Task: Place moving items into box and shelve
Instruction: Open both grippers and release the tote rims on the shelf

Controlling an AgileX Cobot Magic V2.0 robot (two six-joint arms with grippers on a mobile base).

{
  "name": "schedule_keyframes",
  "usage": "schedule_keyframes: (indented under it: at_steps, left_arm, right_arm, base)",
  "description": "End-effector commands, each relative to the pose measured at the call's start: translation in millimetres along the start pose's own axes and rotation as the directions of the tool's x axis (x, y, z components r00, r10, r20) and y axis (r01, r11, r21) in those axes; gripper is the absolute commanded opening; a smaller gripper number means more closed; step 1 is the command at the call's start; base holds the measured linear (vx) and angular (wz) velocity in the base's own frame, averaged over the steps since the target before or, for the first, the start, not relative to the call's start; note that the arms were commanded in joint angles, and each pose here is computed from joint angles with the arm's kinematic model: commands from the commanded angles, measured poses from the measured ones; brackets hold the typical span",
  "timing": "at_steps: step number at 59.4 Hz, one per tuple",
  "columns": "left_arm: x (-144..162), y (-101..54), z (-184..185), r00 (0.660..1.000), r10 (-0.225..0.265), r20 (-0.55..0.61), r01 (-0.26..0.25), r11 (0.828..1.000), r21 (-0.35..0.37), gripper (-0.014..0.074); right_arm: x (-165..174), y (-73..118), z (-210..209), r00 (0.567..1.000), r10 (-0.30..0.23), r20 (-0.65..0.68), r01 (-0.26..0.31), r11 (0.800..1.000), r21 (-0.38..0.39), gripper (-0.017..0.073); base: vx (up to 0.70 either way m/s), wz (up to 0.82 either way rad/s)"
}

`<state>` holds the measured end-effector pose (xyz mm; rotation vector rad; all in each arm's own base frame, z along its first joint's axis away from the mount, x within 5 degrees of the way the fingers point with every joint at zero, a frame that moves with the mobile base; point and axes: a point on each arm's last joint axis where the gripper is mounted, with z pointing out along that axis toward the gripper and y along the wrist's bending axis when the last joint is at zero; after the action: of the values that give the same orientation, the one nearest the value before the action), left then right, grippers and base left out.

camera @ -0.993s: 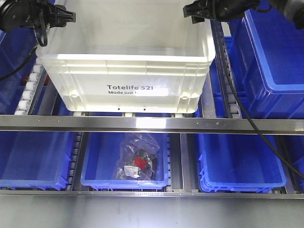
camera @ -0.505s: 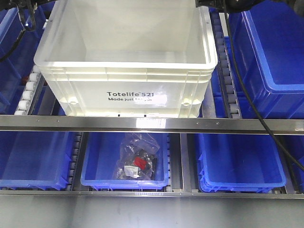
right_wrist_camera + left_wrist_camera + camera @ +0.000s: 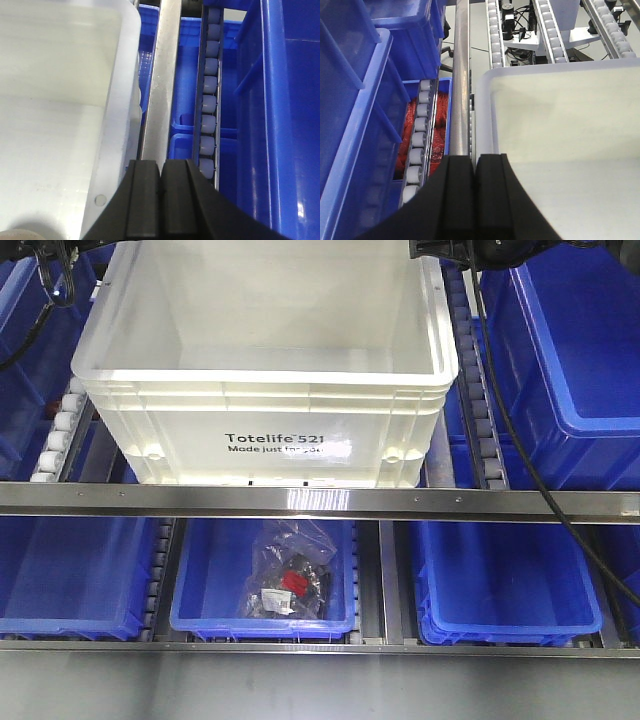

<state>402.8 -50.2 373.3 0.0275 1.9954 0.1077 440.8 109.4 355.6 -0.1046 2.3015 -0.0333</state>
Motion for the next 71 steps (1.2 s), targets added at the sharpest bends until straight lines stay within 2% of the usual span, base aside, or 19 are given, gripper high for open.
schedule_keyframes:
  at_steps: [1, 25, 29, 34, 45, 53, 58, 62, 64, 67, 71]
  left_arm:
    - [-28, 4.3, -24, 0.990, -0.009, 0.138, 0.006, 1.000, 0.019, -0.0008]
    - [-28, 4.3, -25, 0.990, -0.008, 0.139, 0.005, 1.000, 0.020, -0.0006]
    - [-29, 5.6, -30, 0.991, -0.034, 0.129, 0.032, 0.999, 0.022, -0.0006]
    - [-23, 5.4, -42, 0.988, -0.089, 0.128, 0.082, 0.995, 0.061, -0.0006]
    - [16, 3.5, -75, 0.975, -0.082, 0.208, 0.048, 0.986, 0.162, -0.0006]
    - [56, 1.2, -103, 0.956, -0.111, 0.271, 0.039, 0.966, 0.255, -0.0006]
    - [79, 4.9, -127, 0.938, -0.179, 0.297, 0.086, 0.950, 0.299, -0.0006]
    - [93, 10.2, -153, 0.904, -0.273, 0.331, 0.156, 0.928, 0.338, -0.0006]
    - [97, 13.4, -167, 0.885, -0.300, 0.356, 0.171, 0.921, 0.351, -0.0006]
    - [105, 18.4, -190, 0.862, -0.308, 0.402, 0.161, 0.919, 0.359, -0.0006]
    - [116, 24.6, -219, 0.834, -0.272, 0.480, 0.104, 0.932, 0.347, -0.0006]
  right_arm:
    - [-24, -7.4, -38, 0.989, 0.007, 0.151, -0.006, 1.000, -0.007, -0.0008]
    - [-24, -7.4, -38, 0.989, 0.007, 0.151, -0.006, 1.000, -0.007, -0.0008]
    - [-24, -7.4, -38, 0.989, 0.007, 0.151, -0.006, 1.000, -0.007, -0.0008]
    - [-24, -7.4, -38, 0.989, 0.007, 0.151, -0.006, 1.000, -0.007, -0.0008]
    - [-24, -7.4, -38, 0.989, 0.007, 0.151, -0.006, 1.000, -0.007, -0.0008]
    - [-24, -7.4, -38, 0.989, 0.007, 0.151, -0.006, 1.000, -0.007, -0.0008]
    - [-24, -7.4, -38, 0.989, 0.007, 0.151, -0.006, 1.000, -0.007, -0.0008]
    - [-24, -7.4, -38, 0.989, 0.007, 0.151, -0.006, 1.000, -0.007, -0.0008]
    - [-24, -7.4, -38, 0.989, 0.007, 0.151, -0.006, 1.000, -0.007, -0.0008]
    - [-24, -7.4, -38, 0.989, 0.007, 0.151, -0.006, 1.000, -0.007, -0.0008]
    - [-24, -7.4, -38, 0.989, 0.007, 0.151, -0.006, 1.000, -0.007, -0.0008]
  base:
    - [0.00, 0.00]
    - [0.00, 0.00]
    - [0.00, 0.00]
    - [0.00, 0.00]
    - [0.00, 0.00]
    - [0.00, 0.00]
    - [0.00, 0.00]
    - [0.00, 0.00]
    - [0.00, 0.00]
    - [0.00, 0.00]
    - [0.00, 0.00]
